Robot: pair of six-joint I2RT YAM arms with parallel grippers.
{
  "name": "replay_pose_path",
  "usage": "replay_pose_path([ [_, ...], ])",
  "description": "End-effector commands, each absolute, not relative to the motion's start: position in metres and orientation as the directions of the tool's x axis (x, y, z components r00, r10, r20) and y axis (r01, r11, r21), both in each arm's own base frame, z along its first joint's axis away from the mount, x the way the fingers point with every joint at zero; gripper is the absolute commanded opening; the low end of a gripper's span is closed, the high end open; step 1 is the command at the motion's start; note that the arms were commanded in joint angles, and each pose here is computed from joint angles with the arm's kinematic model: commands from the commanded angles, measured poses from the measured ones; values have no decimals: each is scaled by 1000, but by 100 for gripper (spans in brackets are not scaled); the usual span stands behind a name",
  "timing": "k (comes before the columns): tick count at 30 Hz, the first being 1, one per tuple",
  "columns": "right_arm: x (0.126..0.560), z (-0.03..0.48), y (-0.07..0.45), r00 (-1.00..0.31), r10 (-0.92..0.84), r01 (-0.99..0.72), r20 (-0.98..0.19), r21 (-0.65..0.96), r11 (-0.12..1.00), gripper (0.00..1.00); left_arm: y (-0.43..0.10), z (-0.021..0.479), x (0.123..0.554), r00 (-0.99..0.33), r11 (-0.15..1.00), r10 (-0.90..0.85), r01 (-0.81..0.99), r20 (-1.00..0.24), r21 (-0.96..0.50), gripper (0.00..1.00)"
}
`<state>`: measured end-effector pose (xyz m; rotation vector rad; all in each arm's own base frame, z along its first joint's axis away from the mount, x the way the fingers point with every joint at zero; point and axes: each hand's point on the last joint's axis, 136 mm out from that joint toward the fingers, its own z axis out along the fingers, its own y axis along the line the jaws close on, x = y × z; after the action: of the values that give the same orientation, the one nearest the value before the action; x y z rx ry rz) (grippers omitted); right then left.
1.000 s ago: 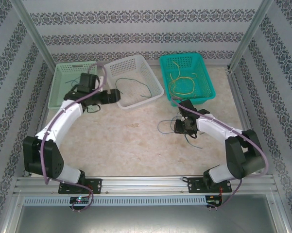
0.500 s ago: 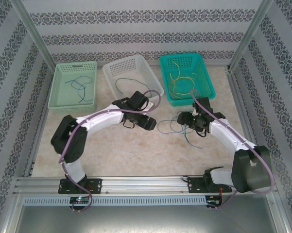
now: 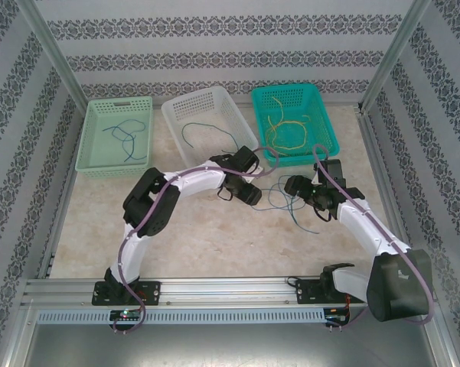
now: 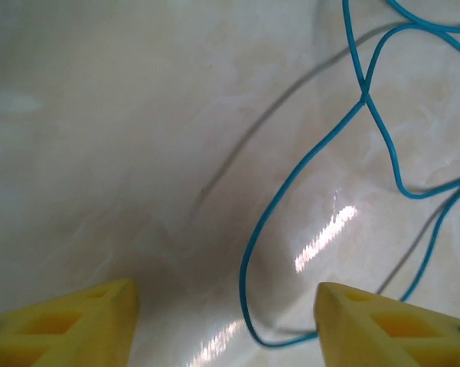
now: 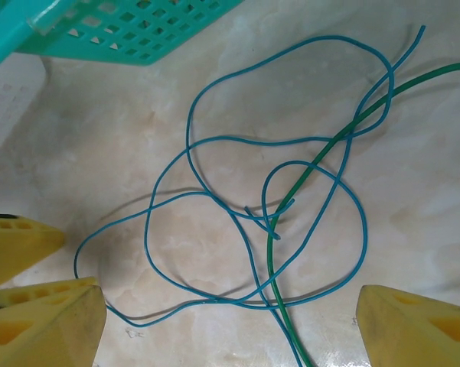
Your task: Untangle the cables
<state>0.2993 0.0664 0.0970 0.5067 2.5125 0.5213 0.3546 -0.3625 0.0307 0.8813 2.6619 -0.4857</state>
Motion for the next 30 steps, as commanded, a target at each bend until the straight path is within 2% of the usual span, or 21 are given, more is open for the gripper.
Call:
replay_pose_path([
  [1,298,98,65,-787,458,246,-414,469,848,85,-373,27,353,-776,749,525,616,-350,-244,57],
  [3,298,98,64,-786,460,248,-414,470,847,86,-373,19,354,-788,761,514,602,-339,-244,56],
  [5,298,98,64,-787,456,243,-414,471,848,86,-373,15,353,-796,767,506,592,-332,-249,49],
  [9,298,96,65,-793,452,242,-408,470,849,86,-373,16,352,-800,768,497,586,-337,-258,15],
  [12,298,96,65,-791,456,245,-407,473,846,87,-373,24,352,-795,764,492,590,-355,-260,0],
  [15,298,97,65,-791,454,241,-409,474,847,87,-370,42,354,-785,768,476,591,-395,-248,0],
  [20,296,99,70,-802,416,203,-429,459,865,83,-348,79,357,-749,791,476,593,-461,-148,0],
  [30,308,101,111,-814,380,118,-439,515,849,80,-307,154,342,-681,825,409,560,-607,-73,0],
])
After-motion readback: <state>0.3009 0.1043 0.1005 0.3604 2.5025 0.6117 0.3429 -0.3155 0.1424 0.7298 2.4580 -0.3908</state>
